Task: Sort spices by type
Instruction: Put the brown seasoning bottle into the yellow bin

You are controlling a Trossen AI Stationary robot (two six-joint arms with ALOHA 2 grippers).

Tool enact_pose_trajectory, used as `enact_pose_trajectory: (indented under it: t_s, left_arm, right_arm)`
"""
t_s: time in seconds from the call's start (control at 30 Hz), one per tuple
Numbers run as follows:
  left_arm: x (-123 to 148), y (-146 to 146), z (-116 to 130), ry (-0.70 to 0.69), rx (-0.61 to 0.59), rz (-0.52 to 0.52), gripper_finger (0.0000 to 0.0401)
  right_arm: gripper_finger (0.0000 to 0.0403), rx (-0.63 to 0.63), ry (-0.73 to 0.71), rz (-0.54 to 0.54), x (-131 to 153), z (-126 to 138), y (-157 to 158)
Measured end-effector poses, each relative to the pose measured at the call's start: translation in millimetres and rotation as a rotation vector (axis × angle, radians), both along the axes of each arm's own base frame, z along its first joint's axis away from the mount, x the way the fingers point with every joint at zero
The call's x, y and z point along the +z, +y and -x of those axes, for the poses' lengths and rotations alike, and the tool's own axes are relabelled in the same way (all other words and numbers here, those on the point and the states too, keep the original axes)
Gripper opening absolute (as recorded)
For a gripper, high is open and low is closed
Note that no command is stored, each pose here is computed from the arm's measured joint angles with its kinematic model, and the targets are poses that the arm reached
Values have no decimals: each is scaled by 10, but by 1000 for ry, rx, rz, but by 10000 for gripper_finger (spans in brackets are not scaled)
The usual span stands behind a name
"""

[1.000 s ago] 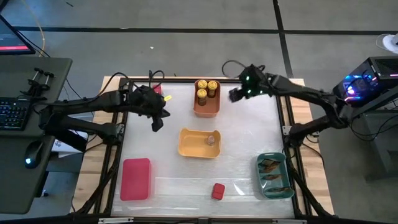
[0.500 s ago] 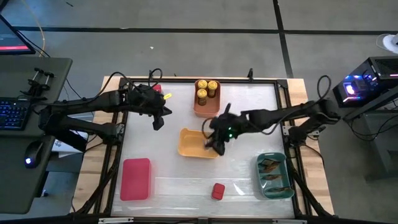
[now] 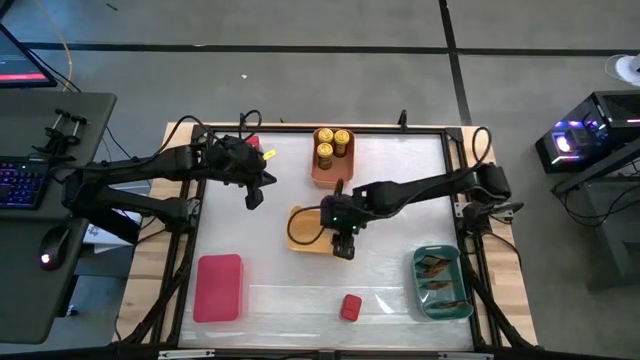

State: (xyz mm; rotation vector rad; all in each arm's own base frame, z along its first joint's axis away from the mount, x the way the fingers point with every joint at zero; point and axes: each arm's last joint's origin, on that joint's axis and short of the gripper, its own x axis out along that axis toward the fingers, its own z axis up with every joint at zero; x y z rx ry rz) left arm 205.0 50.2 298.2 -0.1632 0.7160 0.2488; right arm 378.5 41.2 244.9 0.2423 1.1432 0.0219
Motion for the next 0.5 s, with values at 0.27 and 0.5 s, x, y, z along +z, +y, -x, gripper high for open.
enact_pose_trajectory:
  t_s: [0.27, 0.5]
  left_arm:
    - [-1, 0, 1, 1, -1, 0, 0]
    - [-1, -1, 1, 1, -3, 0, 0]
  right_arm:
    - [170, 7, 128, 122, -252, -30, -27]
    - [170, 26, 123, 130, -298, -61, -30]
